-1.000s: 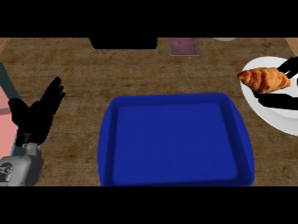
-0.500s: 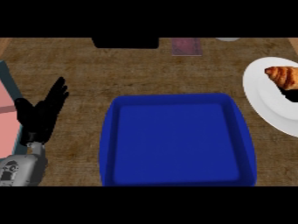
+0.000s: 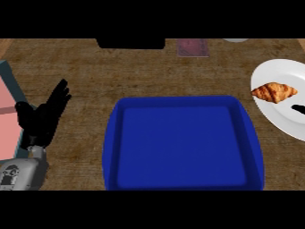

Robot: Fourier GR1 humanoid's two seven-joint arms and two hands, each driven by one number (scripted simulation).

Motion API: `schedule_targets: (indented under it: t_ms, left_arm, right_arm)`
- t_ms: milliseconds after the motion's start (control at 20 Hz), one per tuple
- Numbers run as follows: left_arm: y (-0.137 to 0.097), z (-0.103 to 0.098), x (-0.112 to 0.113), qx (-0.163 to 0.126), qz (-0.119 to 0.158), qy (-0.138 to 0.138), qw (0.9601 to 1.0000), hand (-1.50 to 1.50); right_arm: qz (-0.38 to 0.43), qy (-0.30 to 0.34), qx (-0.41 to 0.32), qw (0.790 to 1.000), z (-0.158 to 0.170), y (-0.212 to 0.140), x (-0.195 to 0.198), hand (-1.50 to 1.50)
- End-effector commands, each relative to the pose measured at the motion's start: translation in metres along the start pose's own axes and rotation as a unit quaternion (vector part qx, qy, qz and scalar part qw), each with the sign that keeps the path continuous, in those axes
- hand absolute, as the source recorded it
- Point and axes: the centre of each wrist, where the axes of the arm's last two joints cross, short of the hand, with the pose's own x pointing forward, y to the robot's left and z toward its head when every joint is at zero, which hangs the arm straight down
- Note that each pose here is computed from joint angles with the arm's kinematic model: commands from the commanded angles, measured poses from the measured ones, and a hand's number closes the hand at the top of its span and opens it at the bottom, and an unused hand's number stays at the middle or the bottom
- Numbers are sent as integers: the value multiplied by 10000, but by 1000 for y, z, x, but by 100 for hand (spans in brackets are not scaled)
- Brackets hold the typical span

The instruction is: Pick the croissant from the tray and place it in the plate

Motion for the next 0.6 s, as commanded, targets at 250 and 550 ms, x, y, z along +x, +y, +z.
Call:
schedule_targets:
  t_ms: [250,550]
  left_arm:
    - [18,0,1,66,-27,35,10000,0]
    - [16,0,-6,165,68,122,9998,0]
  right_arm:
    - [-1200,-1633,-841,9756,-12,-13,10,-150]
    - [-2429,-1722,-668,9523,-19,-65,23,-150]
